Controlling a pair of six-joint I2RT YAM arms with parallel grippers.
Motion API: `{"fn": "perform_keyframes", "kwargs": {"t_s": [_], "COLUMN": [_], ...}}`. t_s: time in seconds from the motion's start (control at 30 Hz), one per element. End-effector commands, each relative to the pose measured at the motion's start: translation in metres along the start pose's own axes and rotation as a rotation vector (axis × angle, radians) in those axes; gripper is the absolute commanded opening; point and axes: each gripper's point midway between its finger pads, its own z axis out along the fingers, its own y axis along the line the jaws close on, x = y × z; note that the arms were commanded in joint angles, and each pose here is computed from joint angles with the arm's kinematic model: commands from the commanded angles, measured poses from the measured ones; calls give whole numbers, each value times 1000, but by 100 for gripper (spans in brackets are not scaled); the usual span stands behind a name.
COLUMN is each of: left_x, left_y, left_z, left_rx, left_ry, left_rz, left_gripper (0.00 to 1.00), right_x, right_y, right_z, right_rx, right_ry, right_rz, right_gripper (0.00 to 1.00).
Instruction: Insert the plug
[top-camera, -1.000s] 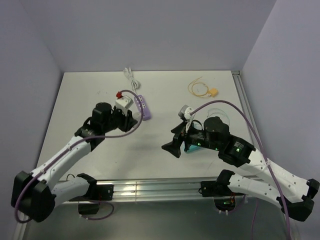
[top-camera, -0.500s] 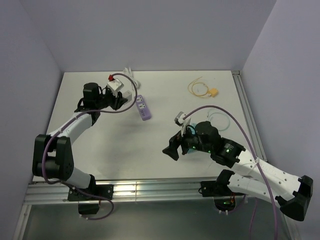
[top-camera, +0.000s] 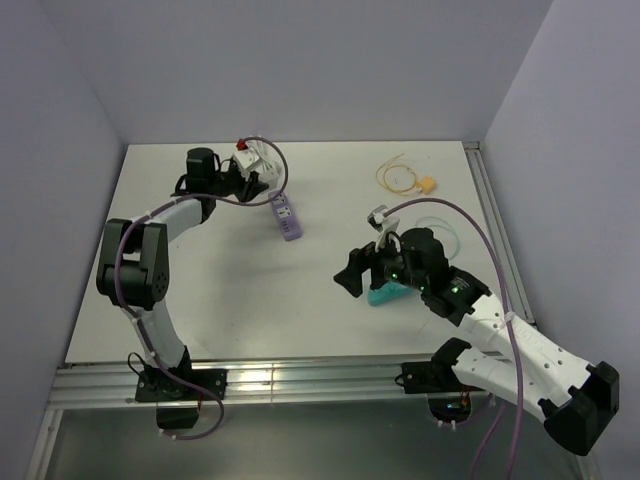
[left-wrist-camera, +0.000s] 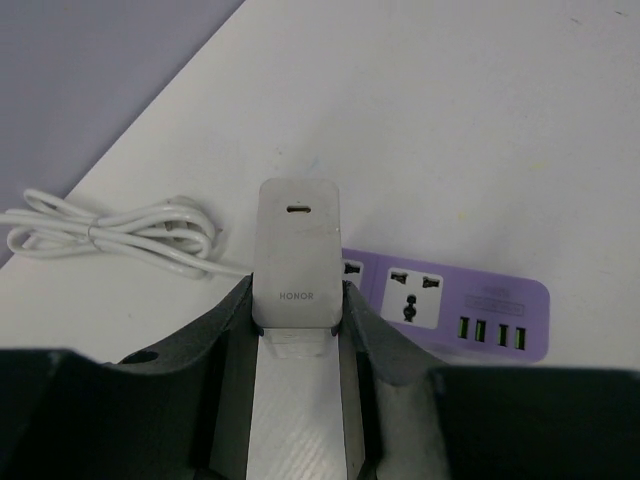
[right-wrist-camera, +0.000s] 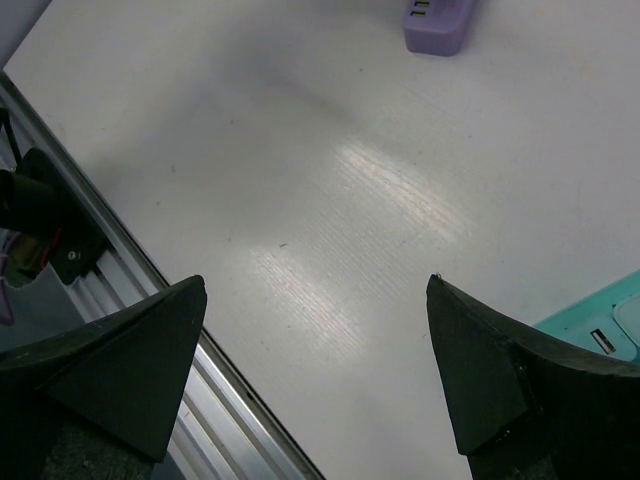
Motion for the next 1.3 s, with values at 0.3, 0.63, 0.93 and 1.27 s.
{"fn": "perform_keyframes", "kwargs": {"t_s": [0.3, 0.63, 0.93, 1.27], "left_x": [-21, -4, 1, 6], "left_y": [-6, -13, -7, -4], "left_z": [30, 36, 44, 45], "left_rx": [127, 170, 181, 193], "left_ry": [-90, -66, -34, 2], "left_rz": [108, 74, 52, 48], "left_gripper": [0, 0, 0, 0], "right_x": [-10, -6, -8, -7], "right_y": [-10, -14, -13, -15], "right_z": [5, 4, 1, 0], "right_rx": [10, 13, 8, 15], "right_ry": [-38, -30, -44, -53], "right_rz": [30, 37, 34, 33], "right_gripper": [98, 97, 97, 97]}}
